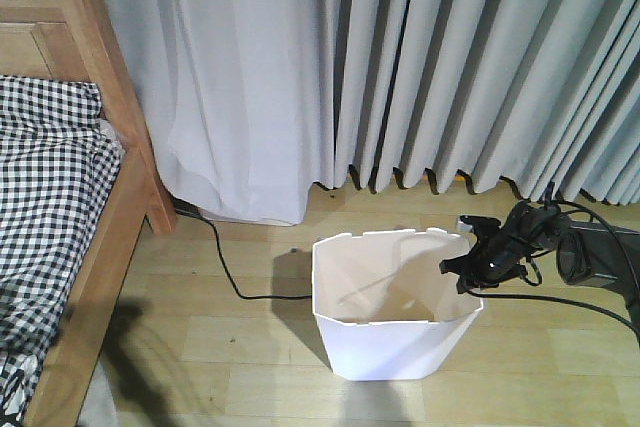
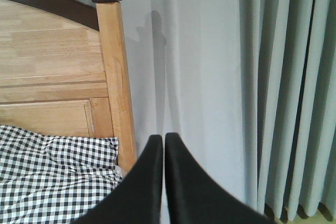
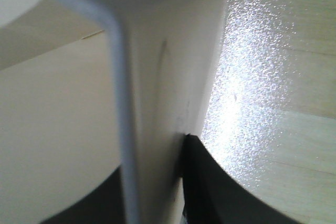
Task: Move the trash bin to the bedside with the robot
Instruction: 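Open the right gripper and lift it away from the bin rim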
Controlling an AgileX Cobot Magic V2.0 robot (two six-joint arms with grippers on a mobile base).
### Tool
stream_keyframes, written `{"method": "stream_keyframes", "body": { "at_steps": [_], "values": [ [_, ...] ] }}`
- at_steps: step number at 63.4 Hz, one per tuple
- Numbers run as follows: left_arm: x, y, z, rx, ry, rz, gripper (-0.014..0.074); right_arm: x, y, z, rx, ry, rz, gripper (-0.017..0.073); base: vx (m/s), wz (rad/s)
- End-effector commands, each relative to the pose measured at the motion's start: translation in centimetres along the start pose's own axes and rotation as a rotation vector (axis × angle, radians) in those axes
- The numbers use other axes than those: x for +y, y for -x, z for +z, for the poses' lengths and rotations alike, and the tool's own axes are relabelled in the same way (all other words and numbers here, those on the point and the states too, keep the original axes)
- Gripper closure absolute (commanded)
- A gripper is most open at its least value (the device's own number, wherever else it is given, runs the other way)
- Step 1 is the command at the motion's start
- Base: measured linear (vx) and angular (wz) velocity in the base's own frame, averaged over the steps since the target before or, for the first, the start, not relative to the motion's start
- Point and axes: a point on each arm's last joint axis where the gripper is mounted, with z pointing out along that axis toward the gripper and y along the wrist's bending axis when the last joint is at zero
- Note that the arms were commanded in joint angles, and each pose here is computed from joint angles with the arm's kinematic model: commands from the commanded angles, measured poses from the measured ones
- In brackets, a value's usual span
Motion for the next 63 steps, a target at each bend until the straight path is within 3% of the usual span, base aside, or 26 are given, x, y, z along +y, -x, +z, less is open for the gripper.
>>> {"method": "stream_keyframes", "body": {
  "at_steps": [1,18,32,42,55,63],
  "values": [
    [0.0,0.4,-0.1,-0.077,-0.007,-0.023,0.06,0.2,-0.9,1.5,0.024,0.058,0.047,0.0423,0.0,0.0],
    [0.0,0.4,-0.1,-0.077,-0.007,-0.023,0.06,0.1,-1.1,1.5,0.041,0.044,0.024,0.0258,0.0,0.0],
    [0.0,0.4,-0.1,-0.077,-0.007,-0.023,0.06,-0.1,-1.1,1.5,0.045,0.019,0.046,0.0133,0.0,0.0],
    [0.0,0.4,-0.1,-0.077,-0.007,-0.023,0.06,-0.7,-1.3,1.4,0.072,-0.037,0.035,0.0051,0.0,0.0],
    [0.0,0.4,-0.1,-0.077,-0.007,-0.023,0.06,-1.9,-0.8,0.5,0.098,-0.175,0.041,0.0019,0.0,0.0],
    [0.0,0.4,-0.1,-0.077,-0.007,-0.023,0.06,-2.0,-0.7,0.4,0.087,-0.182,0.04,0.0019,0.0,0.0]
  ]
}}
